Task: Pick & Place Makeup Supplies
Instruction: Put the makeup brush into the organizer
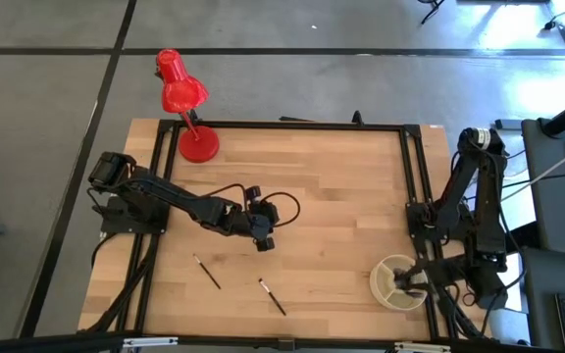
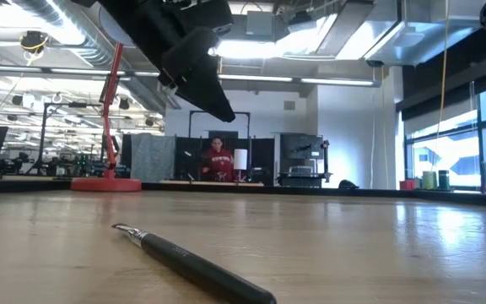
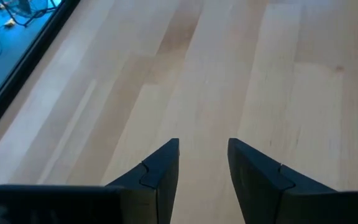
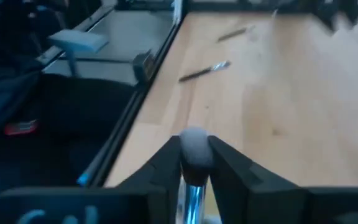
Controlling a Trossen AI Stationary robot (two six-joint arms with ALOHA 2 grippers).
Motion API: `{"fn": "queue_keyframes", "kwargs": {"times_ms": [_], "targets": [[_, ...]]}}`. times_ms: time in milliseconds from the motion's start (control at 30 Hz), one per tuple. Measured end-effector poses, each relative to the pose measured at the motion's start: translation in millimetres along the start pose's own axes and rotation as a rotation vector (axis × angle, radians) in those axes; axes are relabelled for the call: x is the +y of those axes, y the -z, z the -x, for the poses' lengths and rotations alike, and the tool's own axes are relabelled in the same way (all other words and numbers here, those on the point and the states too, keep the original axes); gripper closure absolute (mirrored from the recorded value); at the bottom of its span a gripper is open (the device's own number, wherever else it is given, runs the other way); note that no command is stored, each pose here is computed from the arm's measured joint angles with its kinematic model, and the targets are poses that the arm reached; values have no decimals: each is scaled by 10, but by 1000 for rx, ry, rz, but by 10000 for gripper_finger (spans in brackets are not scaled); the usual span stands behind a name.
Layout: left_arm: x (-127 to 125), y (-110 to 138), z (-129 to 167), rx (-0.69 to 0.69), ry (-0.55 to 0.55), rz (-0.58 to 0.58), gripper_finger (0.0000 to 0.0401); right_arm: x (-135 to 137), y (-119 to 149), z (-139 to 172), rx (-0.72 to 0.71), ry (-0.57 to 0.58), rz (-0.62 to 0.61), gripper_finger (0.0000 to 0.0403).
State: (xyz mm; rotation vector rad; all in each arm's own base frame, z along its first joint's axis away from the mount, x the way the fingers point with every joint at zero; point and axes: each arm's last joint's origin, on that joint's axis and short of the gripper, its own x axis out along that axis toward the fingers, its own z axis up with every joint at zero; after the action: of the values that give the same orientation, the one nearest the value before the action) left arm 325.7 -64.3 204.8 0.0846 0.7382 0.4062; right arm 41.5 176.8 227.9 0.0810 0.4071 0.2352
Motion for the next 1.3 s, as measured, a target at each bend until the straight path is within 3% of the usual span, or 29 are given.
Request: {"fn": "queue_keyframes", "kwargs": {"times_ms": [267, 433, 633, 867, 1067, 1167, 1300], "targets": [[-34, 14, 12, 18, 63, -52, 267, -9, -34, 31, 47, -57, -98, 297], [-132, 40, 63, 26, 161, -149, 267, -40, 17, 42, 201, -99, -217, 296], [-202, 60, 110, 15, 181, -225, 267, -92, 24, 9, 317, -88, -344, 295], [-227, 72, 138, 19, 255, -336, 267, -110, -464, 188, 97, -93, -275, 295], [-322, 152, 150, 105, 598, -368, 267, -211, -848, 328, -219, 97, -203, 295], [-427, 220, 178, 143, 709, -382, 267, -247, -873, 301, -244, 145, -192, 295], [-626, 349, 214, 153, 761, -485, 267, -270, -862, 222, -223, 177, -214, 295]]}}
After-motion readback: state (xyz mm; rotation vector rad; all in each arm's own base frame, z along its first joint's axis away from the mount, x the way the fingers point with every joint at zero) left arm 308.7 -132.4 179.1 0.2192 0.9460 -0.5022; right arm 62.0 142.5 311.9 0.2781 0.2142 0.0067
